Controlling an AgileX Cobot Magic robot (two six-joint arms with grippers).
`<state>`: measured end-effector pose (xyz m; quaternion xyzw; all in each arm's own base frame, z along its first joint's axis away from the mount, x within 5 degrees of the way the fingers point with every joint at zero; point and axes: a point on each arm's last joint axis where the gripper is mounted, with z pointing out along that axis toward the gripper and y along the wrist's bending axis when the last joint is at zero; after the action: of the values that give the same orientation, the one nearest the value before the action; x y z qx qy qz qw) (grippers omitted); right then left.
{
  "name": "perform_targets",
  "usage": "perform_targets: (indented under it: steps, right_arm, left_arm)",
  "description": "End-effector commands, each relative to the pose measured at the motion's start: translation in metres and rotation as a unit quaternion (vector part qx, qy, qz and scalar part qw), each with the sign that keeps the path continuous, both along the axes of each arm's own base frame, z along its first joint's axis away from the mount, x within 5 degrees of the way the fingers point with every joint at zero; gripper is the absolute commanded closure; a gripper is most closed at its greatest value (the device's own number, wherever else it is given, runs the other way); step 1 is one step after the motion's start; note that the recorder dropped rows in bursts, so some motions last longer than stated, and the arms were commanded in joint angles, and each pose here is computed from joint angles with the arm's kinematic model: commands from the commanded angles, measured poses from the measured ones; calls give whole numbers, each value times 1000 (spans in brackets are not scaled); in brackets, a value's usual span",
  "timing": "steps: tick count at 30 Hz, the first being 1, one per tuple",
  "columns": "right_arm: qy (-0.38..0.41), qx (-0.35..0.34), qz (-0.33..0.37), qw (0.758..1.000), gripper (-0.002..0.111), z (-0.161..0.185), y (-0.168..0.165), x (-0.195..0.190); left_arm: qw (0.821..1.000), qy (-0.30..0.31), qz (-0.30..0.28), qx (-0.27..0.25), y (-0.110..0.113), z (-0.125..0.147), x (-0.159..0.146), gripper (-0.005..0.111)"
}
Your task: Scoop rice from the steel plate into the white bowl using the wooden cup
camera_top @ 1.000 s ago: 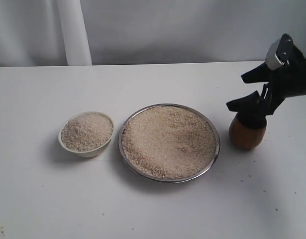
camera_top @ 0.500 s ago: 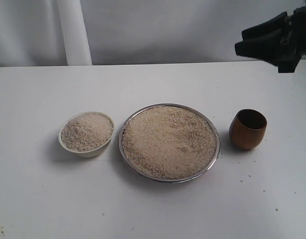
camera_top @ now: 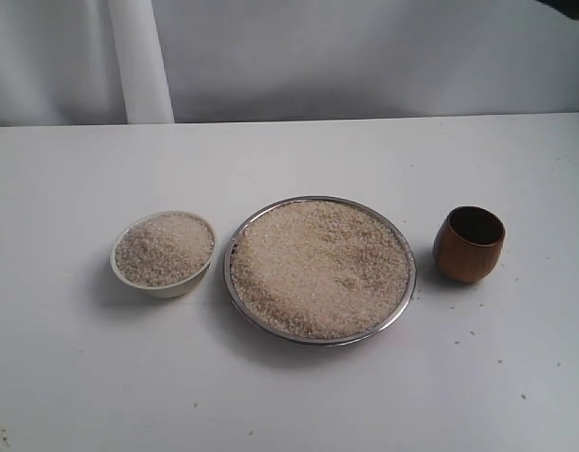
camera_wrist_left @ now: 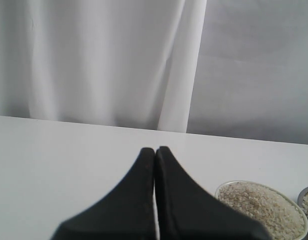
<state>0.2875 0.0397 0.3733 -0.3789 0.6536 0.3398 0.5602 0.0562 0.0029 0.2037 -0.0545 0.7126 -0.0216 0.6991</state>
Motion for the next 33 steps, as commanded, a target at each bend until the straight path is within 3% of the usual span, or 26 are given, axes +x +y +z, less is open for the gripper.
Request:
perform_targets:
  steps: [1, 9, 12, 17, 21, 24, 27, 29, 31, 33]
  right_arm:
    - [0, 10, 0, 1000, 107, 4, 0, -2]
    - [-2, 10, 0, 1000, 107, 4, 0, -2]
    - [-48, -25, 6, 999, 107, 4, -2, -3]
    - [-73, -4, -36, 997, 107, 10, -8, 3]
    - [-129, -68, -99, 984, 107, 30, -13, -13]
    - [-142, -185, -163, 959, 107, 45, -19, -44]
    - [-90, -317, -252, 910, 107, 50, -35, -86]
    - [-32, -323, -386, 863, 107, 60, -54, -112]
    - [-12, -232, -524, 819, 107, 75, -67, -134]
    - [-24, -166, -590, 790, 107, 84, -72, -156]
  left_arm:
    - [1000, 0, -3, -5, 0, 0, 0, 107]
    - [1000, 0, -3, -5, 0, 0, 0, 107]
    - [1000, 0, -3, -5, 0, 0, 0, 107]
    - [1000, 0, -3, -5, 0, 0, 0, 107]
    - [1000, 0, -3, -5, 0, 0, 0, 107]
    - [1000, 0, -3, -5, 0, 0, 0, 107]
    - [1000, 0, -3, -5, 0, 0, 0, 107]
    - [1000, 0, -3, -5, 0, 0, 0, 107]
    - [1000, 0, -3, -5, 0, 0, 0, 107]
    - [1000, 0, -3, -5, 0, 0, 0, 107]
